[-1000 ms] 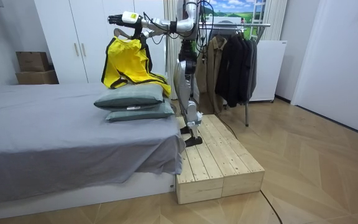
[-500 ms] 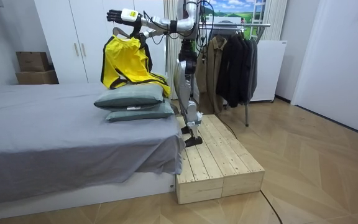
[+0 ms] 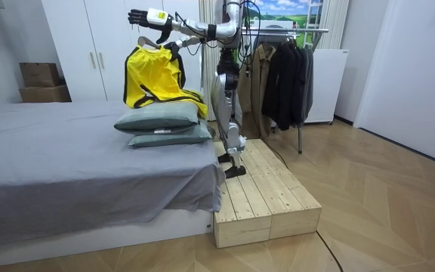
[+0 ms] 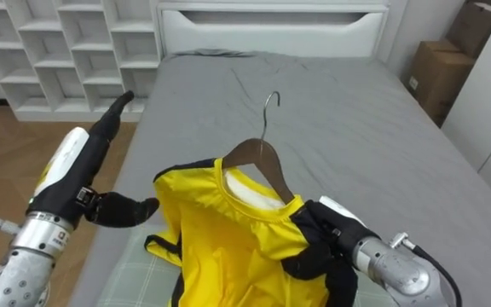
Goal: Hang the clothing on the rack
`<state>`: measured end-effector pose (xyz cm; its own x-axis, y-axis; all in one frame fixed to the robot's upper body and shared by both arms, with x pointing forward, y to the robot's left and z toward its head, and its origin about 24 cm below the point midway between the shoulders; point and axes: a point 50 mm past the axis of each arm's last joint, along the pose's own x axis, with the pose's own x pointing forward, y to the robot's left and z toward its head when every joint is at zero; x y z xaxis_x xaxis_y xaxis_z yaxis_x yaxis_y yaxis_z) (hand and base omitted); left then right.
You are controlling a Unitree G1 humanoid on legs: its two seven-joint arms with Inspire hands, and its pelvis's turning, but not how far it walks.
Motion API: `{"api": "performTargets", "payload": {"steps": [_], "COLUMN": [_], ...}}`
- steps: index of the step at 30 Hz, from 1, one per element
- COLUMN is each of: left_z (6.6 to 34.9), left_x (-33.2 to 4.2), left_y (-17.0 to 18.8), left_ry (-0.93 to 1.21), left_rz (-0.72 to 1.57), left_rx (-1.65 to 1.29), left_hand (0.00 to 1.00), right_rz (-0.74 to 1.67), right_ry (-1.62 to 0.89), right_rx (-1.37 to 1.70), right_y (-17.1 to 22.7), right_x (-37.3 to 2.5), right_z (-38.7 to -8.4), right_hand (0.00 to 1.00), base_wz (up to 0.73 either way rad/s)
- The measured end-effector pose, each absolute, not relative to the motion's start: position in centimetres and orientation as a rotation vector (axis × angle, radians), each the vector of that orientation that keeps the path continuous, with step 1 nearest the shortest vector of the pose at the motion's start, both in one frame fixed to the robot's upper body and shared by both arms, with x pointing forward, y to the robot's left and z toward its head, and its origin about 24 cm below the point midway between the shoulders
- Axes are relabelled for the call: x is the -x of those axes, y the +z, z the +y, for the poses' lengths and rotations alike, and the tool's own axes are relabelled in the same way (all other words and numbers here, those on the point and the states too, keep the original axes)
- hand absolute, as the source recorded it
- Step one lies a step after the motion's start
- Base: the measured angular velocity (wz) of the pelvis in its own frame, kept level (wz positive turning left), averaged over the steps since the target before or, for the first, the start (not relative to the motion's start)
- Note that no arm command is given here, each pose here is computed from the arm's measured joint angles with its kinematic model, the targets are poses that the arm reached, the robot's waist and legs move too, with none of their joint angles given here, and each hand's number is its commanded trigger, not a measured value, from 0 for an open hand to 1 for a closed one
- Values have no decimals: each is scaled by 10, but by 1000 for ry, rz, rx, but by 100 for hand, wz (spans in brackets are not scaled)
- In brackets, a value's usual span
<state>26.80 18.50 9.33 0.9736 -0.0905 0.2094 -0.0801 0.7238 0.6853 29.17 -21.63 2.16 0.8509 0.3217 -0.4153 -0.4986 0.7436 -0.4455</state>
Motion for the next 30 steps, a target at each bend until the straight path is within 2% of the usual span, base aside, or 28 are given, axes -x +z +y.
{"api": "performTargets", "payload": {"steps": [5, 14, 22, 30], "left_z": [192, 250, 299, 318], "left_x": [-269, -256, -216, -174], "left_y": [89, 48, 15, -39], "left_ry": [34, 318, 540, 625], "left_rz": [-212, 3, 185, 461], "left_rx": [-722, -605, -605, -550], "left_hand": [0, 0, 0, 0], "right_rz": [331, 308, 268, 306], "right_ry": [435, 357, 303, 245], "right_rx": [591, 623, 675, 704], "right_y": [22, 29, 47, 43], "right_x": [-292, -285, -284, -274], "right_z": [-220, -230, -244, -258], "right_hand": [100, 100, 100, 100], "base_wz": [0, 0, 0, 0]}}
